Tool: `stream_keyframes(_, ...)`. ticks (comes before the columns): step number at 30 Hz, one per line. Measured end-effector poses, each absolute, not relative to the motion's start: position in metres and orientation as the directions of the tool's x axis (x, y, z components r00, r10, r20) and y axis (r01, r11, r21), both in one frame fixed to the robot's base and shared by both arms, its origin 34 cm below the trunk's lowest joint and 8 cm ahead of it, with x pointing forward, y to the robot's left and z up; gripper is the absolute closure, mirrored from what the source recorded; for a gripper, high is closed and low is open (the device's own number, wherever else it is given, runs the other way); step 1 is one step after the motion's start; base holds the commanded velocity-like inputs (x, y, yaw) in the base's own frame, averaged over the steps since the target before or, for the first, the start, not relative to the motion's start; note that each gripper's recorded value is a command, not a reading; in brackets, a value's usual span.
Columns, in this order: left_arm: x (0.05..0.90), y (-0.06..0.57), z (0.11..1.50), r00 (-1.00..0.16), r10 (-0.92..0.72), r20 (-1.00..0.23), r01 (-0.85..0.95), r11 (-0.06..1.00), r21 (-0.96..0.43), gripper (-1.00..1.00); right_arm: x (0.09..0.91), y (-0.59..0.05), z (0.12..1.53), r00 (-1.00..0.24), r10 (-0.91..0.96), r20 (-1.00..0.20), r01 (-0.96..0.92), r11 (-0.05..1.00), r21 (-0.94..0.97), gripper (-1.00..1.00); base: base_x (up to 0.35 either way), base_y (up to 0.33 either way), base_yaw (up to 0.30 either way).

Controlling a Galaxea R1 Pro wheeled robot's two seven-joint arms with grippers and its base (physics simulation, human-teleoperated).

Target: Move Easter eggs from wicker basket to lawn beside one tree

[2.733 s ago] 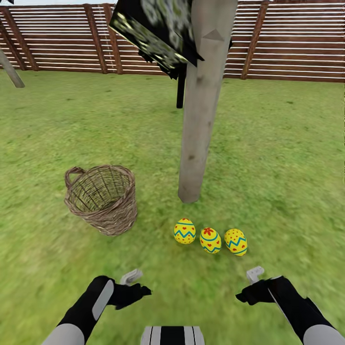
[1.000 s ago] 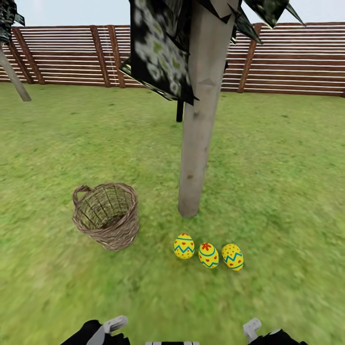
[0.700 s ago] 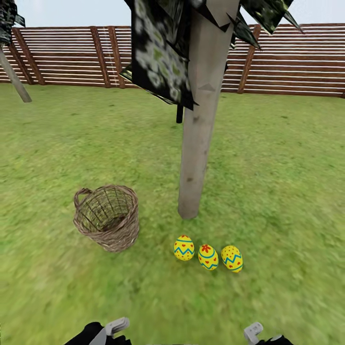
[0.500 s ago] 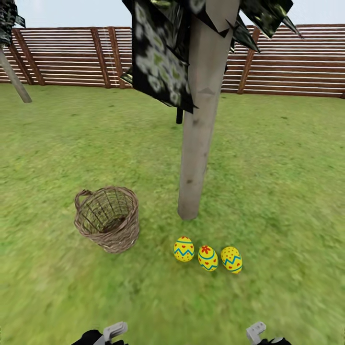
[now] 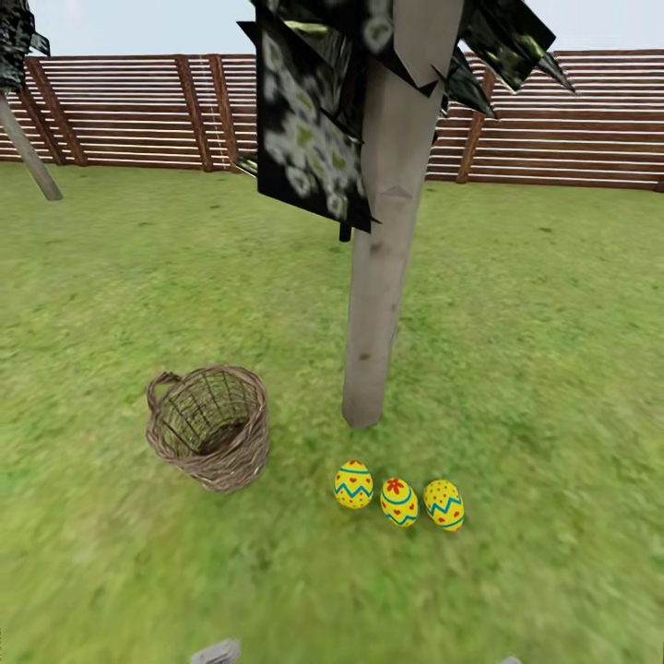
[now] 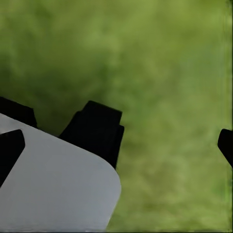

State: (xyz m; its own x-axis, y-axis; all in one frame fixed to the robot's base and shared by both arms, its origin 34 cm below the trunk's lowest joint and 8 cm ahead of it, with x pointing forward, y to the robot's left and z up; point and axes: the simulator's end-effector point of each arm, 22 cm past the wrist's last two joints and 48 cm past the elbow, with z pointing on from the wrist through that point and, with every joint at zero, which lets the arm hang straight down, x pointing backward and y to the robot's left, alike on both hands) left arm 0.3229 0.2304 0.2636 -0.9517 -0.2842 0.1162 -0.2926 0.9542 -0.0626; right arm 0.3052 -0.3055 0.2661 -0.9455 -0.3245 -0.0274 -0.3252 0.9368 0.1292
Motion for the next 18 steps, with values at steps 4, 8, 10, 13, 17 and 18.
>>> stream_keyframes(4,0.320,0.235,0.270,-0.953,-0.290,0.086,-0.295,0.954,-0.050,-1.00,0.308,-0.324,0.272,-0.946,-0.323,-0.018,-0.324,0.946,0.032,-1.00,0.000,0.000,0.000)
stream_keyframes(8,0.310,0.236,0.277,-0.952,-0.291,0.093,-0.296,0.954,-0.042,-1.00,0.301,-0.330,0.278,-0.947,-0.321,0.000,-0.321,0.946,-0.050,-1.00,0.000,0.000,0.000)
stream_keyframes(10,0.304,0.236,0.281,-0.951,-0.292,0.101,-0.297,0.954,-0.039,-1.00,0.300,-0.332,0.282,-0.947,-0.321,0.003,-0.320,0.945,-0.068,-1.00,0.000,0.000,0.000)
stream_keyframes(13,0.292,0.238,0.287,-0.949,-0.293,0.115,-0.298,0.954,-0.025,-1.00,0.298,-0.333,0.288,-0.947,-0.320,0.007,-0.319,0.945,-0.077,-1.00,0.000,0.000,0.000)
stream_keyframes(17,0.279,0.246,0.295,-0.946,-0.296,0.131,-0.296,0.955,0.018,-1.00,0.287,-0.332,0.296,-0.948,-0.318,0.023,-0.319,0.945,-0.074,-1.00,0.000,0.000,0.000)
stream_keyframes(18,0.276,0.248,0.297,-0.945,-0.296,0.135,-0.295,0.955,0.028,-1.00,0.284,-0.332,0.298,-0.948,-0.318,0.027,-0.319,0.945,-0.073,-1.00,0.000,0.000,0.000)
